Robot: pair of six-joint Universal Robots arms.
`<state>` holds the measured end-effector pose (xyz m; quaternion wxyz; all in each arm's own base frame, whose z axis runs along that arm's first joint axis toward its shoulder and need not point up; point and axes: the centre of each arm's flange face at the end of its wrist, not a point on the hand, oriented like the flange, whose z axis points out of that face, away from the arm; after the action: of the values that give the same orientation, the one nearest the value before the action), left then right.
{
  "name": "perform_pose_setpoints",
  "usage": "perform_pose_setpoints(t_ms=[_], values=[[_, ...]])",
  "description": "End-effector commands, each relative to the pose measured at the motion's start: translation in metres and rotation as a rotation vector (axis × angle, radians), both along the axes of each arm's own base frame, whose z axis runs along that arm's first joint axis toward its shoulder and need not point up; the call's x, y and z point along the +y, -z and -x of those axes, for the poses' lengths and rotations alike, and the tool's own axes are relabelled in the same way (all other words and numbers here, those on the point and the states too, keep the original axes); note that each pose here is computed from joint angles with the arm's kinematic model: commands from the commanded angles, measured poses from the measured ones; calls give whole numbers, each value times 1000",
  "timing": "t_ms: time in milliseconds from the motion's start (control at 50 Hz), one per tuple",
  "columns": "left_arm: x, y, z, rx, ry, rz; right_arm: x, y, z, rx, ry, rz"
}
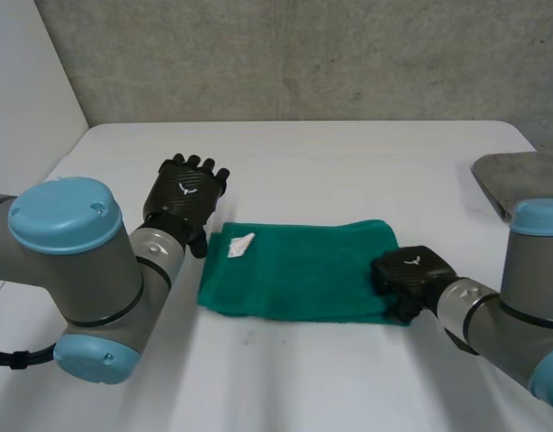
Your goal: Fold the laundry.
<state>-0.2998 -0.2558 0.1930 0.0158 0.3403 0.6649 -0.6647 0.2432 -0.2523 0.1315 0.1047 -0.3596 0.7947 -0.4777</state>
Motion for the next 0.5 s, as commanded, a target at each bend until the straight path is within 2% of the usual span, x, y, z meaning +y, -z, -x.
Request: perform_pose_setpoints(t_ms=[20,120,180,280,340,360,440,500], values=[[1,1,-2,-4,-7,-6,-25,-2,20,100,74,99],[2,-6,-4,4,-13,7,-36,-30,13,174,92,258],[4,-15,-6,14,-16,24,-23,-59,-13,199,16,393],[4,-20,-8,35,-22,29,24,-75,-81,211,-246,562],[2,-25,-11,63,-33,26,46,-67,-105,242,-361,605],[2,-26,-12,71,-39,23,62,-58,-117,262,-445,625],[-2,-26,-16,105,-56,3,95,-34,-136,258,-636,618],[-3,-27,-16,137,-61,-8,106,-25,-139,220,-713,590]])
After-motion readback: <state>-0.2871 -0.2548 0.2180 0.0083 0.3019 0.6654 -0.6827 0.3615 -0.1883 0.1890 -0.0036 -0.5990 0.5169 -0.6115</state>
